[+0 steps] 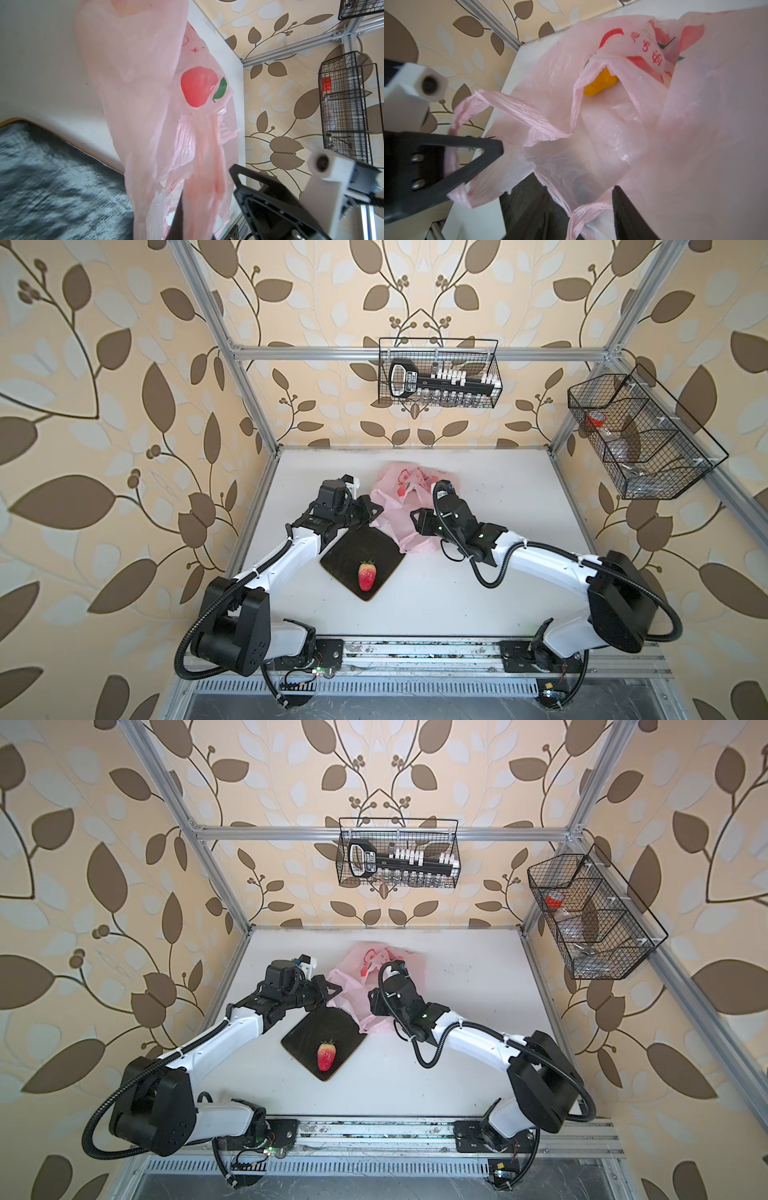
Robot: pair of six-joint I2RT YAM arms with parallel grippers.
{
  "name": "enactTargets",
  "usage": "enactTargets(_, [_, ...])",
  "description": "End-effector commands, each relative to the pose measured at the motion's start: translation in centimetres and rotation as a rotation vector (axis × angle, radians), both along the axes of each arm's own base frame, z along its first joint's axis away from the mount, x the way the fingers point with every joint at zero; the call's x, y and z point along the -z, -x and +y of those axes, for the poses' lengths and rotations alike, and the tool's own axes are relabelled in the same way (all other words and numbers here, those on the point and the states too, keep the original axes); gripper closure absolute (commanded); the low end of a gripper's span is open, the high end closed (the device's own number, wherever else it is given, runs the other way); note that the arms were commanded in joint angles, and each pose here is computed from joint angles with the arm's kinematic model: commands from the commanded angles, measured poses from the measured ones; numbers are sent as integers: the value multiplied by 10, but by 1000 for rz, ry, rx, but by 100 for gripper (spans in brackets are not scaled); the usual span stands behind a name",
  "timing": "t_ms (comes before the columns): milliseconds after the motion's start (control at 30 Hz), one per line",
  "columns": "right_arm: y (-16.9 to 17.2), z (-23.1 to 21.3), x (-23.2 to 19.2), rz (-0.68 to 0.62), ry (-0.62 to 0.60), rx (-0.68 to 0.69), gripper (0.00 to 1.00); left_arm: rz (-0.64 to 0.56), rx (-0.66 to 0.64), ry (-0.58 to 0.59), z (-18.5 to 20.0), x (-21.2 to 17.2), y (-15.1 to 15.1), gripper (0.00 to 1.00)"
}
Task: Take the fake fruits out of the plastic bag
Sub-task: 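Reach the right gripper into the bag's opening while the left gripper holds the handle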
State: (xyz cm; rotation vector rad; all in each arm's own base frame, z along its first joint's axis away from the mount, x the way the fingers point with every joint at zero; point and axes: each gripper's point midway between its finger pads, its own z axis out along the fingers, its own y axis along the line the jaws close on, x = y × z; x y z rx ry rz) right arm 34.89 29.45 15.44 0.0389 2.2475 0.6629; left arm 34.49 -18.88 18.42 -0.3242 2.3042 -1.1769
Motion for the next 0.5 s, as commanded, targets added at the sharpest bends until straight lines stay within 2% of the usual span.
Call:
enactTargets(0, [-13,5,13,56,-38,23,53,-70,22,25,-9,-22,2,100])
enactTargets(133, [-24,-3,45,123,-19,59,55,-77,30,13,-19,-23,6,100])
enactTargets(300, [-39,-48,70,162,45,165,55,-86,52,7,-39,-22,12,100])
enactTargets(467, [-37,-98,75,169,109,259,54,-103,89,13,-71,-25,21,100])
